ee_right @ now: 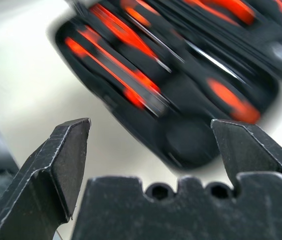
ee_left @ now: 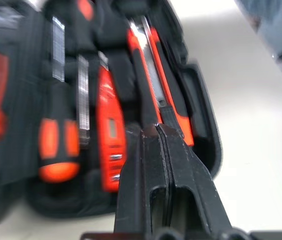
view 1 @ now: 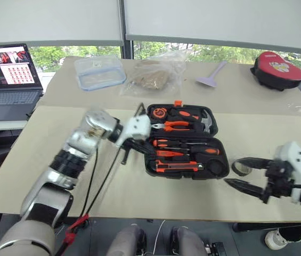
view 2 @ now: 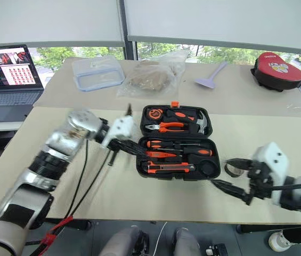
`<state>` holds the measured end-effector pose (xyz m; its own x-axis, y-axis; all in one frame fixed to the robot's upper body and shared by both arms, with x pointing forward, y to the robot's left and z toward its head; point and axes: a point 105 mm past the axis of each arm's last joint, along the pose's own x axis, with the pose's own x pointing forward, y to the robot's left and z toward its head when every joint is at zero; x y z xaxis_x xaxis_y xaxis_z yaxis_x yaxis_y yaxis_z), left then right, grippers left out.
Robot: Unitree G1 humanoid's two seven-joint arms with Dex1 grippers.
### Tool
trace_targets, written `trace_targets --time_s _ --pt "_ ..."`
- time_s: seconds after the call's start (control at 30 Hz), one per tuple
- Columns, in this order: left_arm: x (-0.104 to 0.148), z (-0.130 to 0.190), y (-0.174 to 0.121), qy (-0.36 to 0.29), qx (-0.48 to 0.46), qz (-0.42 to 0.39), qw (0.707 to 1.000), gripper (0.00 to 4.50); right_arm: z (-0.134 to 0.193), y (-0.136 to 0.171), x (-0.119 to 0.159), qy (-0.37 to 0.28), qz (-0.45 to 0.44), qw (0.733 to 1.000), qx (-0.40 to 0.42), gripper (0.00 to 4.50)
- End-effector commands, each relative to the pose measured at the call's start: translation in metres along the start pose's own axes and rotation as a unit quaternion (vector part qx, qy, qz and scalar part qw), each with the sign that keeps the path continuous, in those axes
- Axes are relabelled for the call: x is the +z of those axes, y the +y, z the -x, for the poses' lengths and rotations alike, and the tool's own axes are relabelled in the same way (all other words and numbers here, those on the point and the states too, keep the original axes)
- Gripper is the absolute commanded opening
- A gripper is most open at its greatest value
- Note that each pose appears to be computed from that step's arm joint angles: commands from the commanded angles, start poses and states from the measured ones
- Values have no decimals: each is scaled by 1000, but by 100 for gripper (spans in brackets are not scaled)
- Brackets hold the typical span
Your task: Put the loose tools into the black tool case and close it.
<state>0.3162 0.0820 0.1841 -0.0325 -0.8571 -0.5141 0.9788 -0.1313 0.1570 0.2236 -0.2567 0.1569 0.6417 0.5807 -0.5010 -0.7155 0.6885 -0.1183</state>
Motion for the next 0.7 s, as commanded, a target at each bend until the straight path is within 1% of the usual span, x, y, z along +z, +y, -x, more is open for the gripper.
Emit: trace_targets --time_s 0.03,0.13,0.23,0.27,0.3,0.33,0.57,0.67,0.7 --pt "22 15 -18 -46 -31 8 998 147 14 -27 -7 28 26 999 -25 450" --pt "23 16 -34 -53 -51 3 997 260 8 -44 -18 54 31 998 -25 450" --pt "26 12 -39 -61 -51 4 997 366 -7 -49 -23 60 35 998 -5 450" --pt "27 11 -40 -64 -50 5 997 408 -12 -49 -25 61 37 997 2 450" --pt "28 10 -41 -68 -48 3 997 437 -18 -49 -26 62 42 997 8 450" --pt "29 9 -42 -69 -46 2 997 449 -23 -49 -27 63 44 997 13 450" --pt "28 5 -46 -57 -32 -10 998 449 -46 -46 -35 69 52 996 34 450" --pt "30 4 -45 -58 -25 -15 998 450 -54 -44 -38 72 60 995 38 380" --pt "30 4 -44 -56 -23 -16 998 450 -57 -44 -39 72 60 995 36 344"
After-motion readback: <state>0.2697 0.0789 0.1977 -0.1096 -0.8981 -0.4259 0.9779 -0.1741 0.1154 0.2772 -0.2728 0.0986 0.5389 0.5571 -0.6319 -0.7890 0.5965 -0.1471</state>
